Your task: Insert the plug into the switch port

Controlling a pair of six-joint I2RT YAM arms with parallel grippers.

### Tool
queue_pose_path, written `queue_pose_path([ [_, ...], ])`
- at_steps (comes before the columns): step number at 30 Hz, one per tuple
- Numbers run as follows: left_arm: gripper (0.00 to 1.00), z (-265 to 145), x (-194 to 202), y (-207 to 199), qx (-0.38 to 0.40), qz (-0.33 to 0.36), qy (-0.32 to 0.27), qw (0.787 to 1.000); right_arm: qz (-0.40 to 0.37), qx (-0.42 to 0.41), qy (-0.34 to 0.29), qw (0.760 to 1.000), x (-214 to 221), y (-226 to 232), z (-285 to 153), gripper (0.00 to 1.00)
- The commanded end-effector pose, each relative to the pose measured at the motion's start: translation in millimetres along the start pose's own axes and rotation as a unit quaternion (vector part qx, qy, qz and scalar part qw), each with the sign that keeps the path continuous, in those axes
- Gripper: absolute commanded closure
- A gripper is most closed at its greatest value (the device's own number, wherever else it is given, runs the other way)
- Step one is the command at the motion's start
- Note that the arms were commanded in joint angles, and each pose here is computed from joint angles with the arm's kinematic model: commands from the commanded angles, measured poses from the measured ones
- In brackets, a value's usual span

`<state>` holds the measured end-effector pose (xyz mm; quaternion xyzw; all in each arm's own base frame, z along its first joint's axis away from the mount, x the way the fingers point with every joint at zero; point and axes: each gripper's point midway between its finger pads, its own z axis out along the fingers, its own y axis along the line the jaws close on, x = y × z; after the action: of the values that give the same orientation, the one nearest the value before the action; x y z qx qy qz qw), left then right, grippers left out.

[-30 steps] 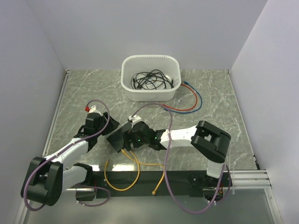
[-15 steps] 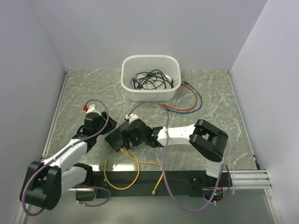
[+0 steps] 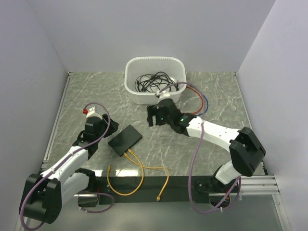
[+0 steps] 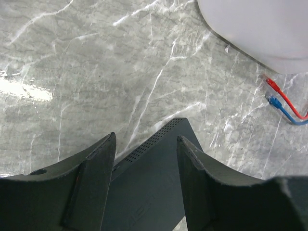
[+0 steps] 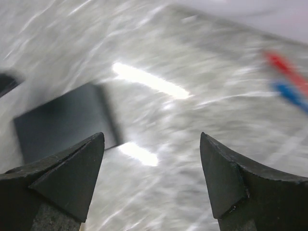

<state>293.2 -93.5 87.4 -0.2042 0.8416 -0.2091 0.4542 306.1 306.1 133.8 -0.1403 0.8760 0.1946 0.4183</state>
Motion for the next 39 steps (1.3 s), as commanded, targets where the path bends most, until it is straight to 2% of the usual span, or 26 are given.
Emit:
queue_pose_path([
  [1,0.41,-1.9,-7.6,-0.8,0.005,0.004,-0.019,1.000,0.014,0.052,0.010,0.999,-2.8,-50.1,-1.8,0.15],
  [5,0.41,-1.4,-8.0,-0.4,0.004,0.004,-0.020,1.000,0.068,0.075,0.023,0.995,-7.8,-102.5,8.9,0.17],
  [13,0.41,-0.5,-8.5,-0.3,0.003,0.004,-0.020,1.000,0.137,0.110,0.033,0.984,-15.5,-158.7,33.6,0.18],
  [28,0.41,-0.2,-7.1,-0.1,0.003,0.005,-0.017,1.000,0.140,0.127,0.078,0.979,-13.4,-179.2,84.7,0.17],
  [39,0.42,0.0,-7.2,0.0,0.003,0.004,-0.017,1.000,0.161,0.112,0.114,0.974,9.8,-177.5,91.7,0.19],
])
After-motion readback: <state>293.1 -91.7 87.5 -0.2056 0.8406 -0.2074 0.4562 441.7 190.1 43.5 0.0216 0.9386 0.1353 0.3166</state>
